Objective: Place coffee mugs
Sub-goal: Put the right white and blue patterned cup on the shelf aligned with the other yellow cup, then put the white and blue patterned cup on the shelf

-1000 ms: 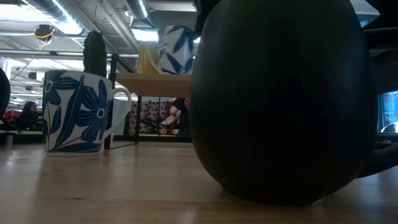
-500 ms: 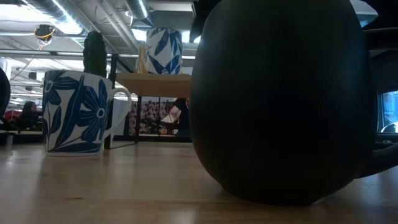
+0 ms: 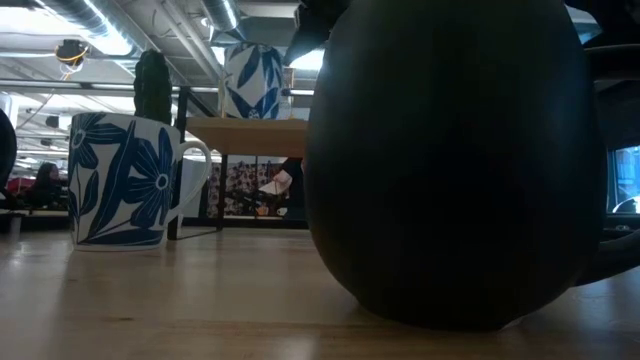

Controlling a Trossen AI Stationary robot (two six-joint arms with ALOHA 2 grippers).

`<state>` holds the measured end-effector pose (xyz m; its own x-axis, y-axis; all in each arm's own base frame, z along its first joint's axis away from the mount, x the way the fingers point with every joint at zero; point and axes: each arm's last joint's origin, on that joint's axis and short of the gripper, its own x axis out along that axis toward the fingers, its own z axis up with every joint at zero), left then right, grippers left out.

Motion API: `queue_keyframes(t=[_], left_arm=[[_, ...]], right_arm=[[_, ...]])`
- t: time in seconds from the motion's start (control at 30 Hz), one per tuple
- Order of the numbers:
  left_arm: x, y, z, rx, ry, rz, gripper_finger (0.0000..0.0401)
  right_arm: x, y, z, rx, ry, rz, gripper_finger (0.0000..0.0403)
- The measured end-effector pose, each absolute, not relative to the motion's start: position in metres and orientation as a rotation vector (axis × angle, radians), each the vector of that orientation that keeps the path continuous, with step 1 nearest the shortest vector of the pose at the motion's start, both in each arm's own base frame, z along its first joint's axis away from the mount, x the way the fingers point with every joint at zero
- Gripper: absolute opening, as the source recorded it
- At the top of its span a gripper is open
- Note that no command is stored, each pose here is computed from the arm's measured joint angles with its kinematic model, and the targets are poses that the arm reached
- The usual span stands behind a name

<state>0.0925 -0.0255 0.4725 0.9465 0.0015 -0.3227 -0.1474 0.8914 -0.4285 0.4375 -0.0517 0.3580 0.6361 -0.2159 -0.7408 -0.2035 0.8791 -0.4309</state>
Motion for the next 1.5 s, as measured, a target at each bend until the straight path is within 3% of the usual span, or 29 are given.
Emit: queue_keyframes(t=[0.27, 0.57, 0.87, 1.0, 1.13, 1.33, 1.5], left_arm=[[0.093, -0.025, 0.473, -0.466, 0.322, 0.079, 0.0263], [0.092, -0.025, 0.472, -0.465, 0.323, 0.079, 0.0263], [0.094, -0.029, 0.468, -0.467, 0.398, -0.003, 0.0263], [0.111, -0.04, 0.459, -0.441, 0.534, -0.088, 0.0263], [0.135, -0.059, 0.438, -0.38, 0.751, -0.168, 0.0263], [0.163, -0.09, 0.393, -0.267, 0.943, -0.213, 0.0263], [0.175, -0.109, 0.345, -0.242, 0.965, -0.237, 0.0263]], right_arm=[[0.447, -0.055, 0.351, -0.553, 0.864, 0.003, 0.0], [0.435, -0.04, 0.368, -0.583, 0.89, -0.079, 0.0], [0.416, 0.034, 0.368, -0.48, 0.99, 0.262, 0.0003], [0.402, 0.063, 0.358, -0.547, 1.138, 0.29, 0.0031], [0.388, 0.075, 0.357, -0.531, 1.229, 0.27, 0.0083], [0.372, 0.092, 0.365, -0.536, 1.26, 0.297, 0.0149], [0.349, 0.099, 0.389, -0.602, 1.191, 0.286, 0.0163]])
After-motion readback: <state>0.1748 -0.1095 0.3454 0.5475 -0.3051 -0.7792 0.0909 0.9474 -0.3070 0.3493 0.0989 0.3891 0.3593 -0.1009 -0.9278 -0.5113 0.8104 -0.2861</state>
